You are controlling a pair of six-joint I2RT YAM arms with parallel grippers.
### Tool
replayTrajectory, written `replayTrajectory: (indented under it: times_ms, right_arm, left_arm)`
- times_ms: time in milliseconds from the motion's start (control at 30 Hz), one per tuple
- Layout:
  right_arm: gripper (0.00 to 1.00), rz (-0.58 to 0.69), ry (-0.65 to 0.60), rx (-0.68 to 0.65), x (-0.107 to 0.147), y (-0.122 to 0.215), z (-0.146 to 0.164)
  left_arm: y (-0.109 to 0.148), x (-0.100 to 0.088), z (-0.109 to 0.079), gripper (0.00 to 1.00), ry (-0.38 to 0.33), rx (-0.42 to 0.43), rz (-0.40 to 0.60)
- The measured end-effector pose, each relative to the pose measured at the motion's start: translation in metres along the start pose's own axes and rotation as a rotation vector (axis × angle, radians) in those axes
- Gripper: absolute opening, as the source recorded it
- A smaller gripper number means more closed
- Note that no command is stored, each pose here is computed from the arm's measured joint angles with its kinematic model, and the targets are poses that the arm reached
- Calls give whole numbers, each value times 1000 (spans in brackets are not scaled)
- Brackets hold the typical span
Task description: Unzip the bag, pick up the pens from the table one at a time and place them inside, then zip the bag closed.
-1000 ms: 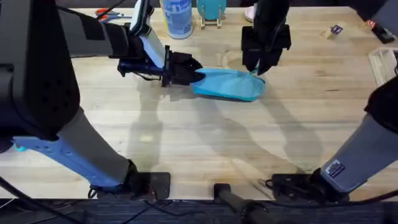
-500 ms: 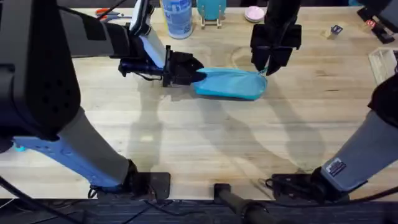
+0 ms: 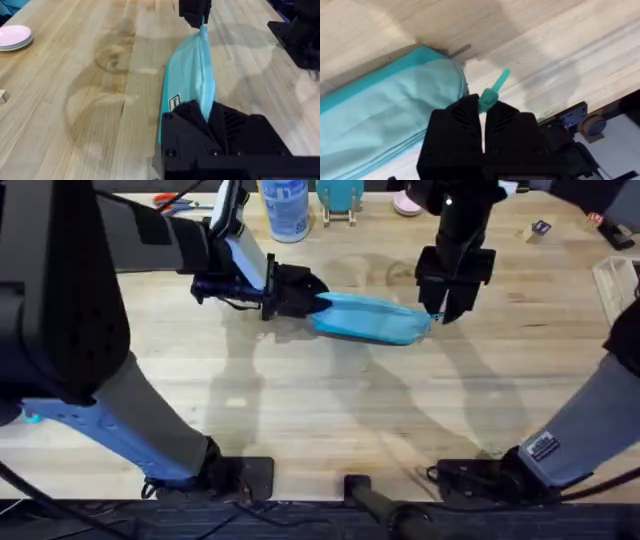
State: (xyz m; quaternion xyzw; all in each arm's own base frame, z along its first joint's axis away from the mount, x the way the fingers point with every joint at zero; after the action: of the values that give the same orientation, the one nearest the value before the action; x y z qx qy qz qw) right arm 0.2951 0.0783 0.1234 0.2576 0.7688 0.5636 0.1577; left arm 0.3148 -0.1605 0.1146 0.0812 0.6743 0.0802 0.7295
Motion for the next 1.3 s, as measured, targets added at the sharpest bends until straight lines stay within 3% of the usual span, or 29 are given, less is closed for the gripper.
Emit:
replayTrajectory:
  times_ms: [367, 600, 800, 1300]
  right_arm:
    - [33, 29, -158, -43, -16, -5, -5]
    - [32, -16, -248, -89, -28, -8, 4]
    - [32, -22, -320, -95, -27, -22, 5]
    - [33, 3, -345, -74, -19, -39, 3]
  left_arm:
    - [-3, 4, -1, 43, 15, 9, -2]
    - [-3, 5, -1, 42, 13, 8, 2]
    - [-3, 5, -1, 42, 15, 8, 3]
    - [-3, 5, -1, 42, 15, 8, 2]
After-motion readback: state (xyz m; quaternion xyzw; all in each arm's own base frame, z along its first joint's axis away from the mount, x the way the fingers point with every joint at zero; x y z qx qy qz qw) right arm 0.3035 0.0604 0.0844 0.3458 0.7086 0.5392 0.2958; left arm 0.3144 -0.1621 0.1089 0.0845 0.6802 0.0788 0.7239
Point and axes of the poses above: each hand's point on the last joint's axis, 136 mm out from that joint toward the fingers, its own y axis back along the fingers, its own z axis along the line the jaws close on, x = y × z, the point moved 1 cm from there along y, back along the fingers, and after that the axes turned 9 degrees about -y, right-handed, at the moved point
